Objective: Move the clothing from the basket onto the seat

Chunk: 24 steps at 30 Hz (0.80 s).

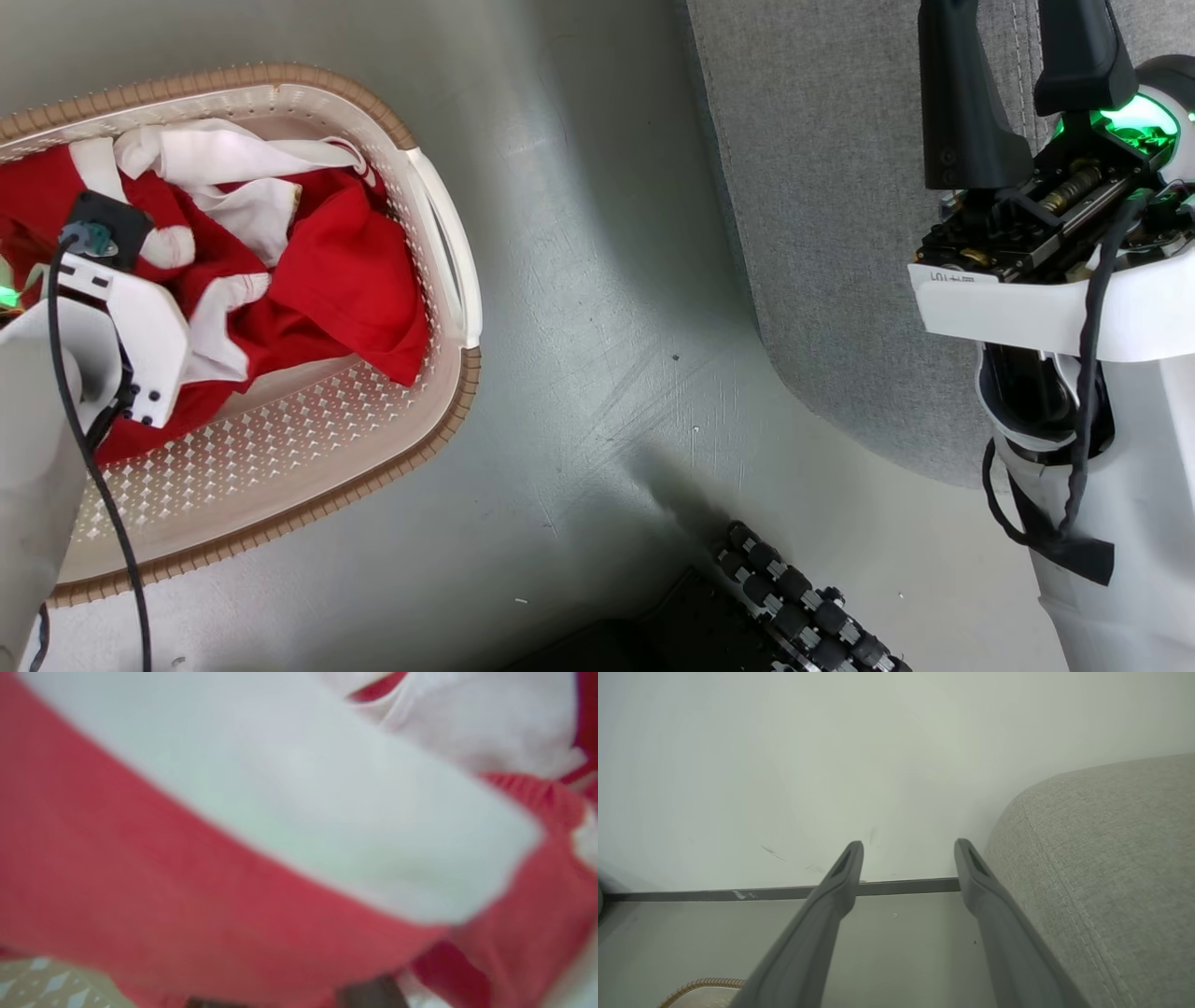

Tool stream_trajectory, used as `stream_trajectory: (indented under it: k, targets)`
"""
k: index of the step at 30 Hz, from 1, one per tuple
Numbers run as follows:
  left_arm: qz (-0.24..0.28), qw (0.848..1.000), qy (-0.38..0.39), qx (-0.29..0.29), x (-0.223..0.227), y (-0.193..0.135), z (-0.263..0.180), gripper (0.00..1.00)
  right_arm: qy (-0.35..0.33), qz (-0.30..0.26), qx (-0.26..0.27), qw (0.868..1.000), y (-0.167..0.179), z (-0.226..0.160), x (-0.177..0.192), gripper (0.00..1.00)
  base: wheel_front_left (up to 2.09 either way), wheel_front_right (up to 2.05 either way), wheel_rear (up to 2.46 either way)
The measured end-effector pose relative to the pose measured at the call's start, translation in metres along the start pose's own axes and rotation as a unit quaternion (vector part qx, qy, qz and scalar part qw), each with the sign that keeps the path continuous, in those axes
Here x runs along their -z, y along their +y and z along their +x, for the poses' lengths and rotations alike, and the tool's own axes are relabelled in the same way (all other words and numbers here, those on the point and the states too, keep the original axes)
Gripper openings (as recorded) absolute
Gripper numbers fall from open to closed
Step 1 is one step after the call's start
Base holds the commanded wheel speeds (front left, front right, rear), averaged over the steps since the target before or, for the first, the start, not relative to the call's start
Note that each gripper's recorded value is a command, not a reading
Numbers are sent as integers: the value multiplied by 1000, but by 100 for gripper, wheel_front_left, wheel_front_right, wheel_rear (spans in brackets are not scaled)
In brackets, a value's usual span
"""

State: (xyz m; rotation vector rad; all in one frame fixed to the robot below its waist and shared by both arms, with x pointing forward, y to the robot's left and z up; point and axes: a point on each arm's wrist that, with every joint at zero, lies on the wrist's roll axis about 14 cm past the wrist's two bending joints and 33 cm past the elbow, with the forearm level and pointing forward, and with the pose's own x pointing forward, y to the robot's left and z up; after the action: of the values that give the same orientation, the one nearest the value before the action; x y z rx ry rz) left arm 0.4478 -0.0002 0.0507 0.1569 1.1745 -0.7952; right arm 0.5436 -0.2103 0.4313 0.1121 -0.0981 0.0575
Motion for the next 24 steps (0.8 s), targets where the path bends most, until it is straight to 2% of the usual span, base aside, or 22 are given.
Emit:
stream_trajectory:
  k: [12, 24]
  targets:
    - [10, 1000, -22, 9, -12, -7, -5, 0, -13, -3, 4, 1000, -3, 2, -10, 100, 0, 0, 0]
    - [6, 995, -100, 28, -52, -27, -21, 0, -38, -8, 3, 999, -3, 7, -31, 100, 0, 0, 0]
